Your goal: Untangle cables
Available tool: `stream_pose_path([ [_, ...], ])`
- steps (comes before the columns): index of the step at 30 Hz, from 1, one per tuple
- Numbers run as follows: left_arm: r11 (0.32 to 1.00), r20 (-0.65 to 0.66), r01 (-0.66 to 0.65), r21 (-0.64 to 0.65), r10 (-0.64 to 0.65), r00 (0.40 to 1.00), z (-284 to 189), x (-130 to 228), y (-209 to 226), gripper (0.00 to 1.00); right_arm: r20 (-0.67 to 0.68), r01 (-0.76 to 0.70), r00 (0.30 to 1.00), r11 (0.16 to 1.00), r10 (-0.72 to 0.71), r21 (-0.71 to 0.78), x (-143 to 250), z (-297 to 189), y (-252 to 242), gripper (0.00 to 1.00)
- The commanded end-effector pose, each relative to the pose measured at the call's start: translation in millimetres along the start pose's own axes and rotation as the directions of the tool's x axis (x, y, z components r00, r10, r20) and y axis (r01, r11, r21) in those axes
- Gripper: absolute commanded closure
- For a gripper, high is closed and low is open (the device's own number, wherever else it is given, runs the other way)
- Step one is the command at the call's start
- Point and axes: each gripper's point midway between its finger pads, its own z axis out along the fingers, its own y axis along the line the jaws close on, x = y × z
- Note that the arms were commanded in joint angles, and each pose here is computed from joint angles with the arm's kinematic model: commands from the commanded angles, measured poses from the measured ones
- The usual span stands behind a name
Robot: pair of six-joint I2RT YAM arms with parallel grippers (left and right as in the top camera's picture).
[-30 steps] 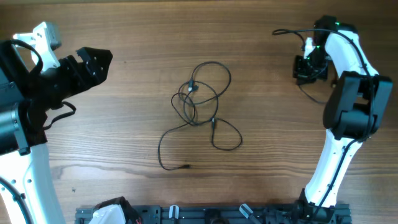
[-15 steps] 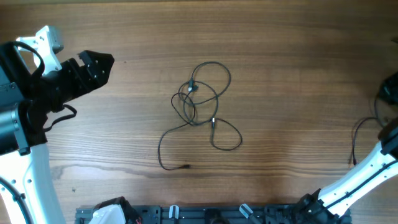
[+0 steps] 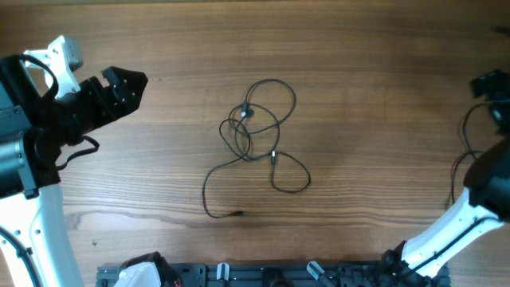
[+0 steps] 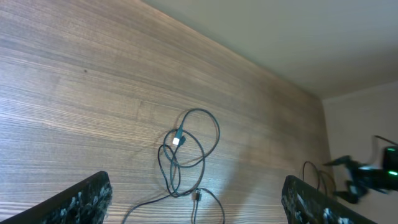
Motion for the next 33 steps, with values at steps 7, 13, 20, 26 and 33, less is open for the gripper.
stream_pose_path([
  [7, 0.995, -0.009, -0.099, -0.007, 0.099, 0.995, 1, 1, 2, 0.07, 0.042, 0.630, 0.676, 0.547, -0.736, -0.551, 129, -88, 105, 0.00],
  [13, 0.992, -0.005, -0.123, -0.031, 0.123, 0.992, 1, 0, 6, 0.04, 0.161, 0.839, 0.109, 0.004, -0.981, -0.544, 270, -117, 122, 0.00],
  [20, 0.976, 0.022, -0.129, -0.175, 0.135, 0.991, -2, -9, 29, 0.04, 0.316, 0.747, -0.349, -0.465, -0.882, -0.475, 420, -118, 126, 0.16],
  [26, 0.935, 0.011, -0.100, -0.340, 0.110, 0.994, 2, -16, 64, 0.09, 0.312, 0.757, -0.365, -0.474, -0.877, -0.448, 502, -68, 116, 0.30],
  [33, 0.934, -0.042, -0.084, -0.346, 0.074, 0.996, 14, -9, 74, 0.09, 0.372, 0.702, -0.447, -0.577, -0.814, -0.419, 549, -54, 101, 0.36],
])
